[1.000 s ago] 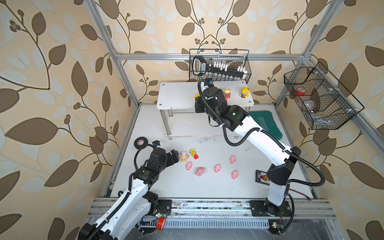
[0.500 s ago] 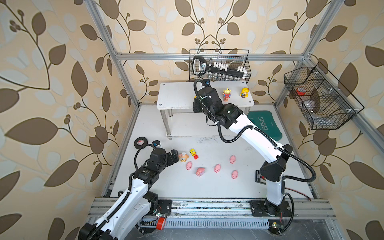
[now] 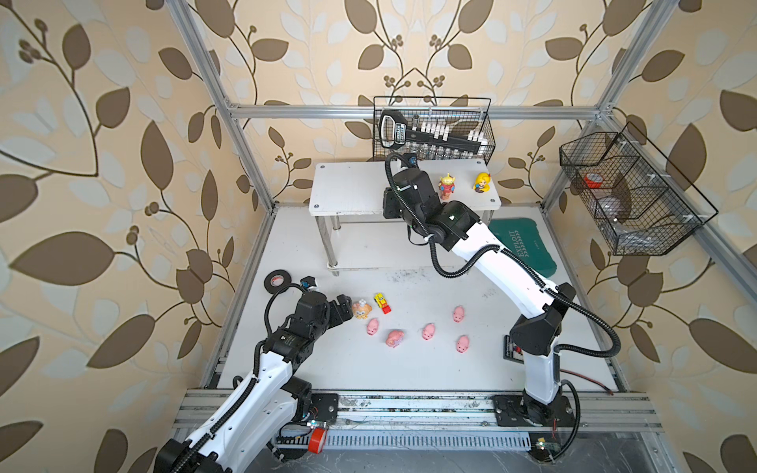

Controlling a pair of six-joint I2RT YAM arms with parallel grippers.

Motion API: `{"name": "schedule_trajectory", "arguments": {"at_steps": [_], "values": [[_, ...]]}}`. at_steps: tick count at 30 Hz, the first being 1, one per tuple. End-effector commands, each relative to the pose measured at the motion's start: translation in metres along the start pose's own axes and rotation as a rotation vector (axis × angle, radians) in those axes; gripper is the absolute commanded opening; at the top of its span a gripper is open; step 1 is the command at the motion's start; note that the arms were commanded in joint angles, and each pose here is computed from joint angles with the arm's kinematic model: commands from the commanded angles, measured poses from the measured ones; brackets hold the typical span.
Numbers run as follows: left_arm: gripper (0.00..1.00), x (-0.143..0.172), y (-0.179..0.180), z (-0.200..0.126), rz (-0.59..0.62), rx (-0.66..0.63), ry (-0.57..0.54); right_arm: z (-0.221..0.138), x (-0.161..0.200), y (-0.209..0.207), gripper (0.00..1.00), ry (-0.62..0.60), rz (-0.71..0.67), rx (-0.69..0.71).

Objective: Organize plastic toys on shelves
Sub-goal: Place the plastic toy on the shelf, then pick up the plastic toy at the center of the board.

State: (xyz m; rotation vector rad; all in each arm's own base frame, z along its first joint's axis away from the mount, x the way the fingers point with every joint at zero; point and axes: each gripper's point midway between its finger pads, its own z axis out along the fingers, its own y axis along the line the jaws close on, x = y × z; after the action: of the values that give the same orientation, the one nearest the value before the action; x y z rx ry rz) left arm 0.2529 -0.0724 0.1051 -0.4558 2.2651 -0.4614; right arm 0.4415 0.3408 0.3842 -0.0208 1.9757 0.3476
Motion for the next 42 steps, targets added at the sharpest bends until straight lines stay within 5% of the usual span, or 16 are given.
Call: {"name": "schedule_trajectory", "arguments": {"at_steps": [1,9,22,34,42], "values": [[0.97,-0.003,-0.004,-0.001,0.02,0.021,-0.018,0.004,0.001,0.002,0.46,0.006,-0.002,0.002],[0.97,-0.003,-0.004,-0.001,0.019,0.022,-0.02,-0.015,-0.009,0.02,0.57,-0.007,-0.013,-0.079],[0.97,-0.004,-0.004,0.0,0.02,0.014,-0.017,-0.117,0.008,0.01,0.68,-0.095,-0.132,-0.311],[0.97,-0.007,0.012,0.002,-0.017,-0.083,-0.029,-0.141,0.178,-0.062,0.61,0.13,-0.091,-0.36],[0.99,-0.005,-0.006,-0.014,-0.06,-0.074,0.1,-0.127,0.241,-0.151,0.6,0.119,-0.065,-0.053]]}}
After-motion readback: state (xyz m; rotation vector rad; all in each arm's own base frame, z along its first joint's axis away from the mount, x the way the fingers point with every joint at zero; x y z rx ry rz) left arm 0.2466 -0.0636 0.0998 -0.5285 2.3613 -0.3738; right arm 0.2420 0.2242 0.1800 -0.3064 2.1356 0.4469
